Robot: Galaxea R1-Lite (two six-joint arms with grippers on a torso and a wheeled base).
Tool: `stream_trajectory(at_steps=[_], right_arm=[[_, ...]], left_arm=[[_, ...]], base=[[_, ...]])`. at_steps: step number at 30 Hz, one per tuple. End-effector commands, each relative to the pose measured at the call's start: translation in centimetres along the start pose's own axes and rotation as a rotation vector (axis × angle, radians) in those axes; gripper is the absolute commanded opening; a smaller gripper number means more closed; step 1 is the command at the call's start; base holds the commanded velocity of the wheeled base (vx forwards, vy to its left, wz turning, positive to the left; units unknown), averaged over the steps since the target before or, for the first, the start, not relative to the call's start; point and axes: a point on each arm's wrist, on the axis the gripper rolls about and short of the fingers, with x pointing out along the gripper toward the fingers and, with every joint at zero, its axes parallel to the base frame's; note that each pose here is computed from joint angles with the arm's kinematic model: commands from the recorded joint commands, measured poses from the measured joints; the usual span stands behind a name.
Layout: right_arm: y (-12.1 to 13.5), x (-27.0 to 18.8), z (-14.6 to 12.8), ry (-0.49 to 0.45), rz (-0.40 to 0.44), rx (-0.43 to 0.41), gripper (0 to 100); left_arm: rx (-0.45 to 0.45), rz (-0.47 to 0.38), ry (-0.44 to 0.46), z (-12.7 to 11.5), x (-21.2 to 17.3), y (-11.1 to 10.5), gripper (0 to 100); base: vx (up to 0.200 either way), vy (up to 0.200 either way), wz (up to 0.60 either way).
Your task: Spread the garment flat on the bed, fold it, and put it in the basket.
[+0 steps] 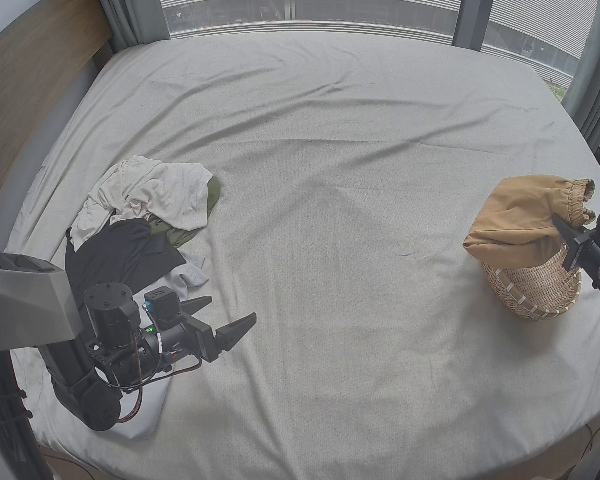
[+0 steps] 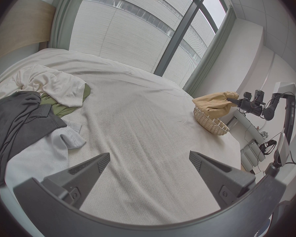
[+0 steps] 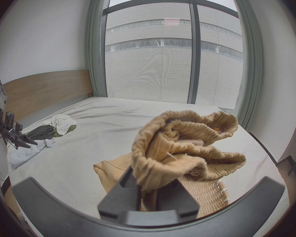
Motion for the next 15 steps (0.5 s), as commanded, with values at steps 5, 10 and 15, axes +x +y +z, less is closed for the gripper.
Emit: stream_trajectory(at_steps=[5,10,15], right_arm=[[0.2,0.0,0.0,0.001,0.007,0.000,100],[1.5,-0.4,1.2,-0.034,0.052,-0.011,100],[3.3,-1.6,2.4,-0.020,0.105,0.001,100]], left_arm=[[0.000,0.000,-0.001,0.0,0.0,0.0,100],[0.000,0.000,-0.001,0.0,0.0,0.0,100],[0.001,0.000,-0.003,0.1,0.0,0.0,100]], base=[[0.000,0.000,0.00],[0.000,0.000,0.00],[0.000,0.000,0.00]])
